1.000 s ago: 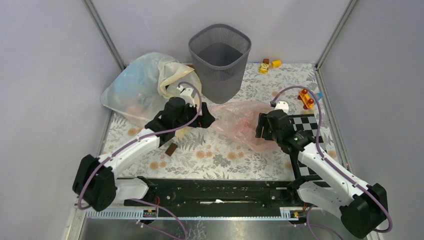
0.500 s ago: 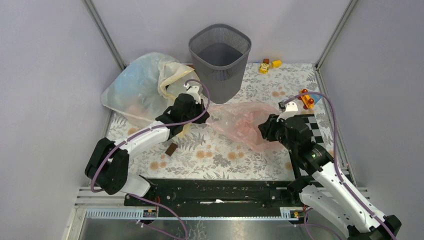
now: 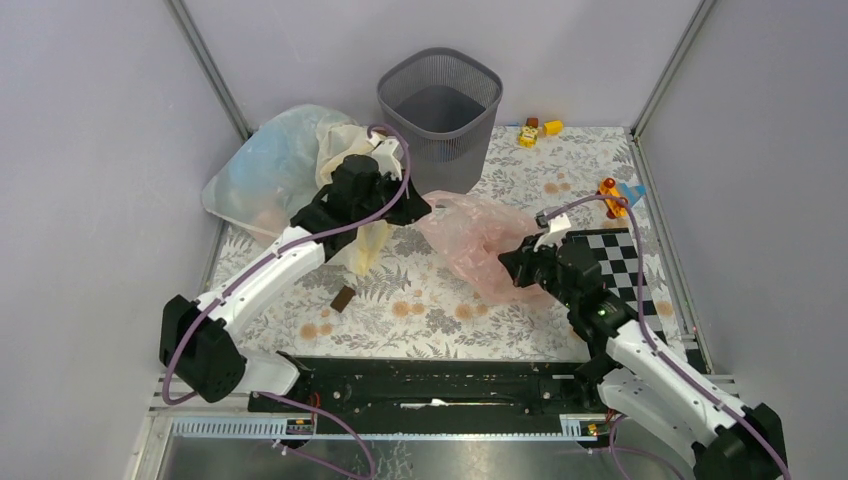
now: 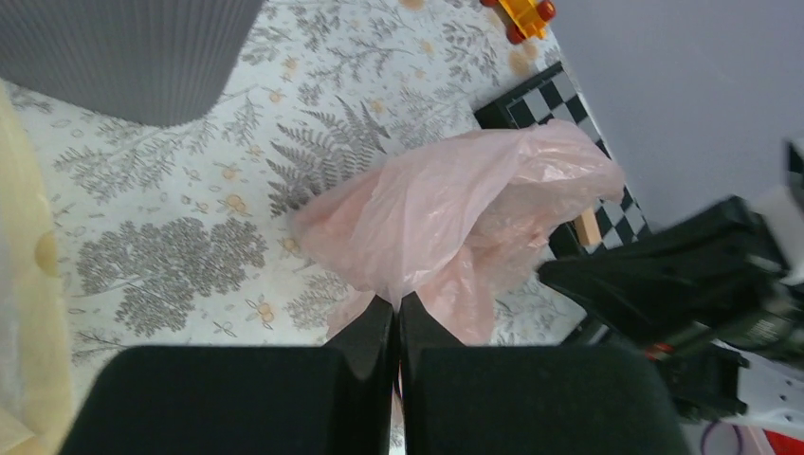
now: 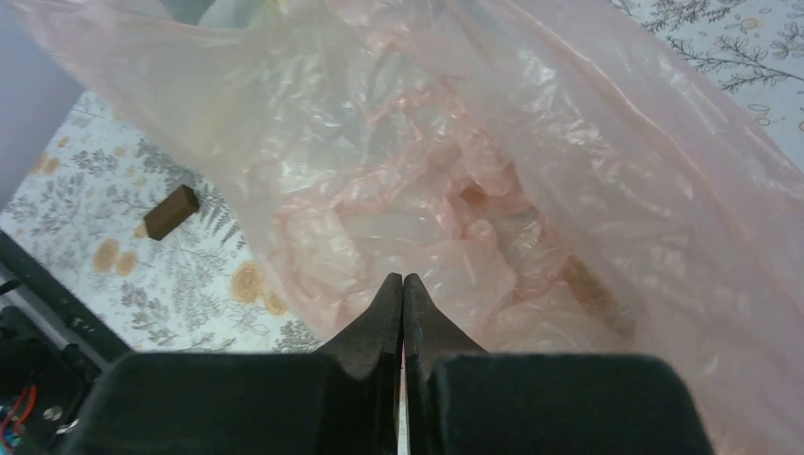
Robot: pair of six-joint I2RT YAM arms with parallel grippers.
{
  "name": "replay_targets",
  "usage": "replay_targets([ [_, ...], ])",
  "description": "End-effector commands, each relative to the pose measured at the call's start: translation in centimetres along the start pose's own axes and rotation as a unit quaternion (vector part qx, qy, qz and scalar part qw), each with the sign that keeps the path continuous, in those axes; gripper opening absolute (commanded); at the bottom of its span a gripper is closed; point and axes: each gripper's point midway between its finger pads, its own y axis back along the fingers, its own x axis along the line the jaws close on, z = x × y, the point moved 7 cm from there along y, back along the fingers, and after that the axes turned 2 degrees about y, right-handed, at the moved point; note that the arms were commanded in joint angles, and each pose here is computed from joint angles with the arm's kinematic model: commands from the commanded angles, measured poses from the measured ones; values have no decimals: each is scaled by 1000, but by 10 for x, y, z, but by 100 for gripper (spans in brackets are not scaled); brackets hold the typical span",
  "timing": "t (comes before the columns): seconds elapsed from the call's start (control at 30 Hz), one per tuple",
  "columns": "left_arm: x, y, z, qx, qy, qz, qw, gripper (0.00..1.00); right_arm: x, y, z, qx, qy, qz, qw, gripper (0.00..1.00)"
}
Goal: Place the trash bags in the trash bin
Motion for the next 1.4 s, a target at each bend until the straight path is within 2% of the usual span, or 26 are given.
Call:
replay_targets([
  [0.0,-23,17,5,17,10,-55,998,0,-8,-22,3,-60,23,-7,998,0],
  [0.2,-37,22,5,26,23,-93,995,0,-22,-43,-13,-41,-1,-57,998,0],
  [0.4,-72,37,8,29,57,-217,974,0,-32,-63,-26,-27,-21,-85,996,0],
  [0.57,-104,59,28,7,97,-317,944,0,-38,-84,-47,17,-38,-97,994,0],
  [0.7,-134,83,56,-11,121,-414,902,0,-44,-93,-68,54,-60,-112,990,0],
  [0.83,-170,118,97,-28,115,-499,859,0,-50,-92,-82,79,-71,-137,985,0],
  [0.93,-192,146,128,-48,89,-526,844,0,-58,-84,-84,84,-76,-184,976,0],
  [1.0,-197,152,137,-55,78,-512,854,0,-59,-77,-75,72,-74,-200,974,0],
  [1.07,-194,147,137,-57,69,-479,873,0,-55,-68,-66,58,-68,-189,978,0],
  [1.23,-164,118,112,-41,65,-369,926,0,-44,-43,-35,0,-64,-166,984,0],
  [1.37,-139,100,93,-27,35,-295,955,0,-38,-24,-13,-22,-51,-166,985,4],
])
